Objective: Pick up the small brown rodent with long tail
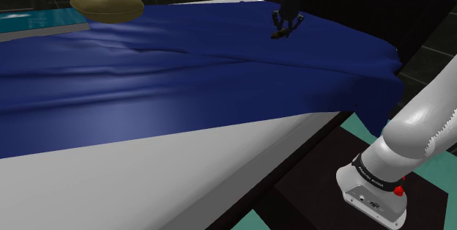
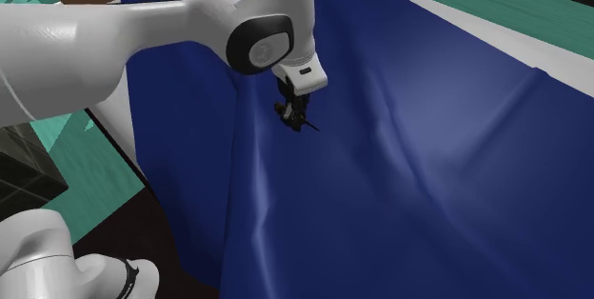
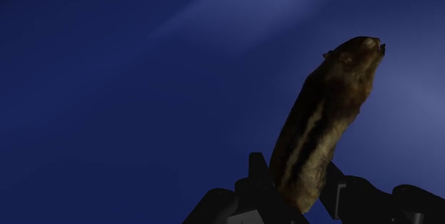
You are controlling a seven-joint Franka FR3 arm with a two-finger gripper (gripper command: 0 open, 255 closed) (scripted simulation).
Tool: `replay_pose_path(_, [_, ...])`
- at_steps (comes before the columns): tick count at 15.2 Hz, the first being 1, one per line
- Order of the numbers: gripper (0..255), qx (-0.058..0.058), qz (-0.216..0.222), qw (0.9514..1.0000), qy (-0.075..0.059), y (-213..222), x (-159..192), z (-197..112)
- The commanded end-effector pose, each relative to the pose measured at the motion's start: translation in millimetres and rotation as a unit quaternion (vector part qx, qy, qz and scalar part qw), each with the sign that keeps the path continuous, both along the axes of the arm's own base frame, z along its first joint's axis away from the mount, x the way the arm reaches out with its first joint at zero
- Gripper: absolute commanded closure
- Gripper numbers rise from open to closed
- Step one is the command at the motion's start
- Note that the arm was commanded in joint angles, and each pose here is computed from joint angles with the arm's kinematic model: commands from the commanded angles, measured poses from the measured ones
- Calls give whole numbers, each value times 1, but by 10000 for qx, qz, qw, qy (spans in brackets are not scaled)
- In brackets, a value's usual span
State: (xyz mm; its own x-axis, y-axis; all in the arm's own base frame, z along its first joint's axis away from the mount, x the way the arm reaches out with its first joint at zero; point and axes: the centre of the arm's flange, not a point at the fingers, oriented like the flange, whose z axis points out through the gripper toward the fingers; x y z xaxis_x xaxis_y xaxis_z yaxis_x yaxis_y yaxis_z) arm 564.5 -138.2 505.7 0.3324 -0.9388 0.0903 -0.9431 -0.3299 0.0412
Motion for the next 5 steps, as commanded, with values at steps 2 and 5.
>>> replay_pose_path(2, [255, 1, 0, 10000, 2, -1, 1, 17])
replay_pose_path(5, [255, 1, 0, 10000, 2, -1, 1, 23])
